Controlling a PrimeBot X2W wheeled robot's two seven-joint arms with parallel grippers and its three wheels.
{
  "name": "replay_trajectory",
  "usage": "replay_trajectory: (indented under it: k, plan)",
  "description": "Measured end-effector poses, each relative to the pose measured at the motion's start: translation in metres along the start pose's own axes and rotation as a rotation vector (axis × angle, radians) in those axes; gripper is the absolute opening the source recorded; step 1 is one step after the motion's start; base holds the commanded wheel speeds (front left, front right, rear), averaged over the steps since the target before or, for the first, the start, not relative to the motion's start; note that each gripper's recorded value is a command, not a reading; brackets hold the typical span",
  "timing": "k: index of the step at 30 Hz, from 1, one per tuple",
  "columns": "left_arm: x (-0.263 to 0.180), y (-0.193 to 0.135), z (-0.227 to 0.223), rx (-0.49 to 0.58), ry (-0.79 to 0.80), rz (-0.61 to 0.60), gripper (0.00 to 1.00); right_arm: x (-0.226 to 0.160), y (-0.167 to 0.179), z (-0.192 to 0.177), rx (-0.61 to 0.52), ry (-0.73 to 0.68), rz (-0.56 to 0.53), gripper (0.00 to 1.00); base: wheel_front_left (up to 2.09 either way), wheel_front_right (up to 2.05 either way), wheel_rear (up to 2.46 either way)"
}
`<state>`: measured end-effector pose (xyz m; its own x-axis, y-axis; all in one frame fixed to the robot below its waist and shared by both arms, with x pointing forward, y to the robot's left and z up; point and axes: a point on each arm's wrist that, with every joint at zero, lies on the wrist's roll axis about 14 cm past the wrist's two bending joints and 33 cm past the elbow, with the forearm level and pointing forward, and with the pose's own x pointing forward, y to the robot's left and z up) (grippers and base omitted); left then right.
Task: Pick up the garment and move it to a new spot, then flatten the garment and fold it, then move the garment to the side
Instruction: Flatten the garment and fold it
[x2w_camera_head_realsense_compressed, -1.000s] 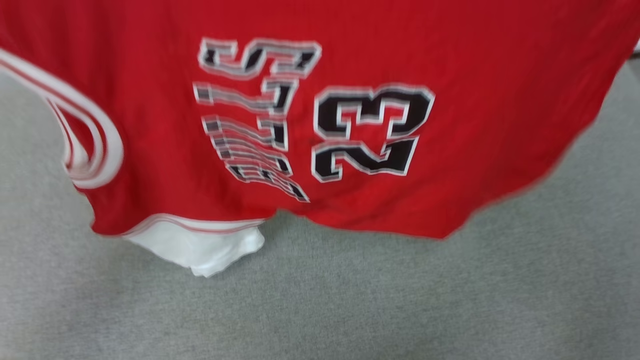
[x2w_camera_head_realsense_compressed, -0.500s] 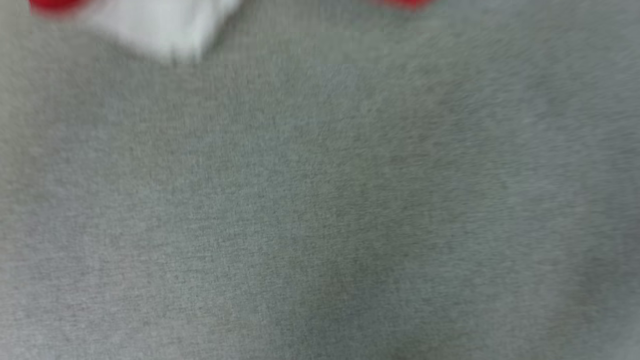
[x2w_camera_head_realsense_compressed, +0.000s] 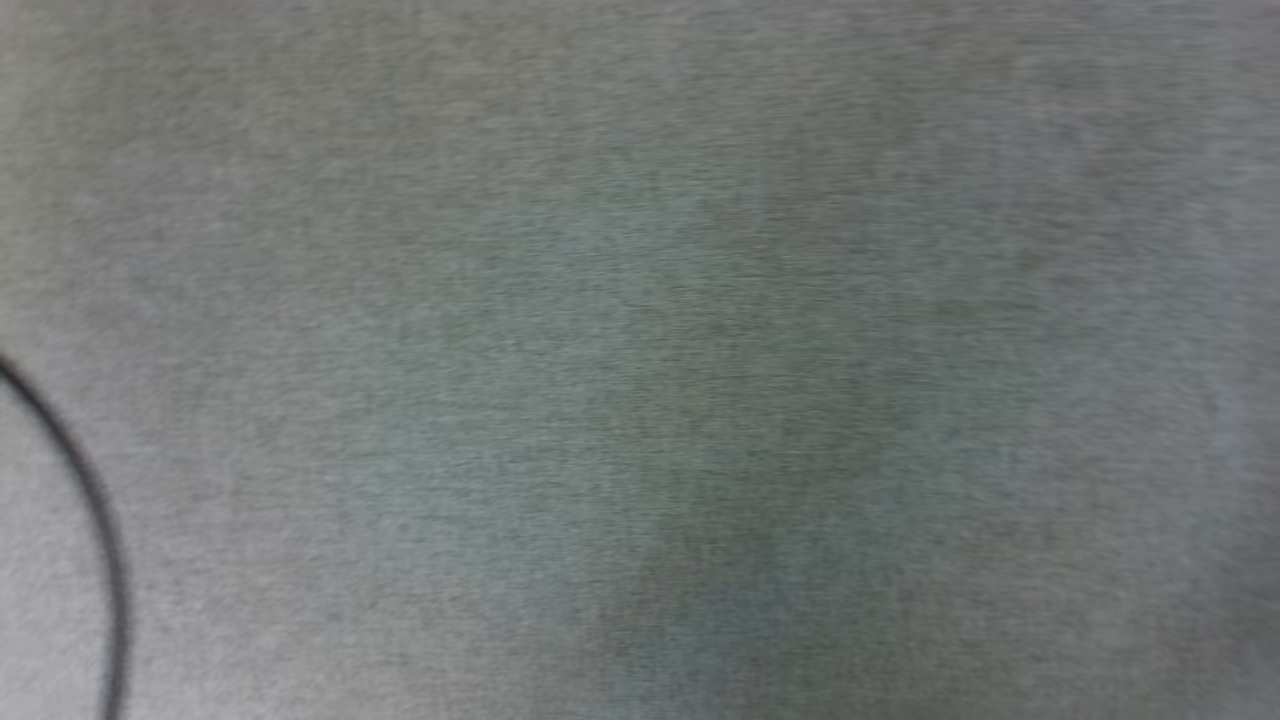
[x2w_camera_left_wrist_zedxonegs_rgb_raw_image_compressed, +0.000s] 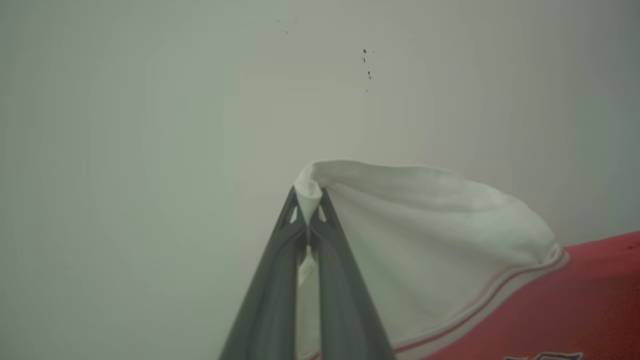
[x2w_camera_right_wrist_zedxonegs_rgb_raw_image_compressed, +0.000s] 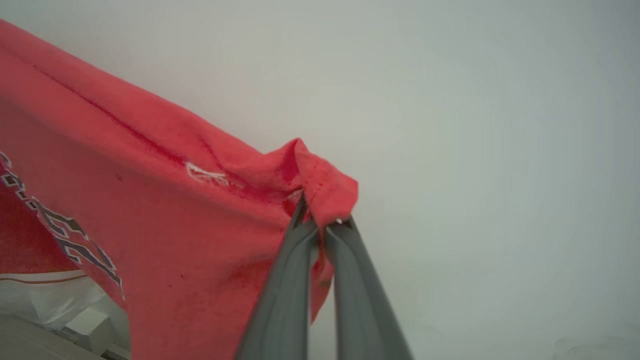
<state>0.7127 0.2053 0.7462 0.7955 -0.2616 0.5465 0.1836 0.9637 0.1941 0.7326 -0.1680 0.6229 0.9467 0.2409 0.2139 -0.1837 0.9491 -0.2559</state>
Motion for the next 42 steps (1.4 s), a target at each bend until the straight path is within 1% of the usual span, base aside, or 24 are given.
replay_trajectory:
  k: [3,5,6,9,12,16,20,22,27,28,29,32,35,38,42]
  plan:
    - [-0.029,-0.012,-0.053,-0.045,0.109,-0.008,0.0,-0.004,0.021,-0.046,0.047,0.068,0.028,0.0,0.0,0.0,0.0]
    - [-0.052,-0.02,-0.079,-0.081,0.178,-0.009,0.0,-0.014,0.038,-0.072,0.056,0.12,0.062,0.0,0.0,0.0,0.0]
    - [-0.066,-0.026,-0.091,-0.095,0.216,-0.016,0.0,-0.02,0.044,-0.081,0.061,0.141,0.073,0.0,0.0,0.0,0.0]
    - [-0.114,-0.048,-0.121,-0.14,0.339,-0.039,0.0,-0.039,0.047,-0.093,0.121,0.175,0.059,0.0,0.0,0.0,0.0]
    - [-0.16,-0.073,-0.132,-0.197,0.427,-0.062,0.0,-0.068,0.069,-0.113,0.114,0.254,0.115,0.0,0.0,0.0,0.0]
    - [-0.223,-0.095,-0.13,-0.267,0.523,-0.058,0.0,-0.106,0.08,-0.12,0.16,0.316,0.131,0.0,0.0,0.0,0.0]
    - [-0.285,-0.108,-0.12,-0.296,0.622,-0.047,0.0,-0.156,0.097,-0.132,0.208,0.424,0.164,0.0,0.0,0.0,0.0]
    - [-0.311,-0.11,-0.11,-0.294,0.657,-0.045,0.0,-0.178,0.099,-0.131,0.225,0.455,0.171,0.0,0.0,0.0,0.0]
    - [-0.372,-0.112,-0.087,-0.328,0.773,-0.016,0.0,-0.224,0.101,-0.12,0.267,0.507,0.174,0.0,0.0,0.0,0.0]
    - [-0.372,-0.112,-0.087,-0.328,0.773,-0.016,0.0,-0.224,0.101,-0.12,0.267,0.507,0.174,0.0,0.0,0.0,0.0]
    - [-0.393,-0.114,-0.077,-0.335,0.822,-0.018,0.0,-0.24,0.097,-0.116,0.279,0.526,0.167,0.0,0.0,0.0,0.0]
    - [-0.422,-0.123,-0.062,-0.348,0.89,-0.037,0.0,-0.263,0.089,-0.111,0.305,0.556,0.146,0.0,0.0,0.0,0.0]
    - [-0.444,-0.13,-0.046,-0.364,0.93,-0.051,0.0,-0.286,0.09,-0.108,0.345,0.591,0.143,0.0,0.0,0.0,0.0]
    - [-0.462,-0.149,-0.03,-0.409,0.957,-0.07,0.0,-0.311,0.093,-0.105,0.423,0.632,0.136,0.0,0.0,0.0,0.0]
    - [-0.485,-0.17,-0.011,-0.457,0.996,-0.088,0.0,-0.344,0.09,-0.101,0.461,0.69,0.135,0.0,0.0,0.0,0.0]
